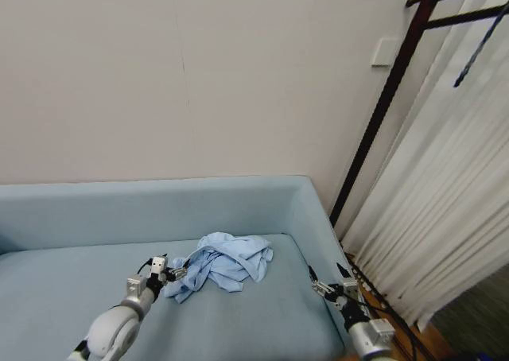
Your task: Pick up the clothes from the sofa and hang them on the clothes hanger.
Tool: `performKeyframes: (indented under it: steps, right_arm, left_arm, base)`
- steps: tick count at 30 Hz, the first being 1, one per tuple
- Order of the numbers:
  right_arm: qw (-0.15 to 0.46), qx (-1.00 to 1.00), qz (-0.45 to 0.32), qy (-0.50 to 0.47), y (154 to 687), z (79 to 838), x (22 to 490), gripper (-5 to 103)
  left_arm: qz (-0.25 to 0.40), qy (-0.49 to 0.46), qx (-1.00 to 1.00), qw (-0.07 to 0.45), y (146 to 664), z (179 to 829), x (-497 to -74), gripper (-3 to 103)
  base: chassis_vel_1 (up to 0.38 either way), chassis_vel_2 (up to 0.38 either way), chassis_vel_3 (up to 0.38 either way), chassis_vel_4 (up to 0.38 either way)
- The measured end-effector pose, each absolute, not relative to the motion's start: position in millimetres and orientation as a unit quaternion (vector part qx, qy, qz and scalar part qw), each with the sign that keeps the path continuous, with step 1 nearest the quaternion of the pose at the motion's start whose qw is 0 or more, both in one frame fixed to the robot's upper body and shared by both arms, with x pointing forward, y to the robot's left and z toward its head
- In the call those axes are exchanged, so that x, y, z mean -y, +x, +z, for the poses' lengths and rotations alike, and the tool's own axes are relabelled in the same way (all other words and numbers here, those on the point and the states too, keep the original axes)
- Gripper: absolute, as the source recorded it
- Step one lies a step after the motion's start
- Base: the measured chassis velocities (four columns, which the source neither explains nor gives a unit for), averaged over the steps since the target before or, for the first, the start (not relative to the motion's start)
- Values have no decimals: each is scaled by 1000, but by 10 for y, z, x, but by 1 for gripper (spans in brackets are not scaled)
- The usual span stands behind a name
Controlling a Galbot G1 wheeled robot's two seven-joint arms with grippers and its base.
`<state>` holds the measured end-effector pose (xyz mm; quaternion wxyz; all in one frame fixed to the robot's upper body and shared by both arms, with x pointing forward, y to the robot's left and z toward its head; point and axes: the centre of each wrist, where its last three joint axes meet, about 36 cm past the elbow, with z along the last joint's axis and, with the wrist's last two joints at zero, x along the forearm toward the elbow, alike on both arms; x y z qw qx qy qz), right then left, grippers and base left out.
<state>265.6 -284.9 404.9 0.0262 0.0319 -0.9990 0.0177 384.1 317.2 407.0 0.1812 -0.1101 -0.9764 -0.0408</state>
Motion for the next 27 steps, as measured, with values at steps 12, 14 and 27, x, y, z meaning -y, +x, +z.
performKeyframes:
  steps: [12, 14, 27]
  right_arm:
    - [23, 999, 21, 33, 2597, 4012, 2784, 100]
    - [22, 999, 23, 32, 2589, 4010, 2797, 100]
    - [23, 999, 35, 30, 2584, 4005, 2918, 100]
  left_arm:
    - [-39, -113, 970, 211, 4520, 3810, -3050, 102]
    - [-38, -116, 969, 213, 4567, 3780, -3007, 100]
    - [-78, -118, 963, 228, 4471, 3570, -2796, 57]
  base:
    - [0, 0, 0, 0]
    - [0, 0, 0, 0]
    - [0, 0, 0, 0]
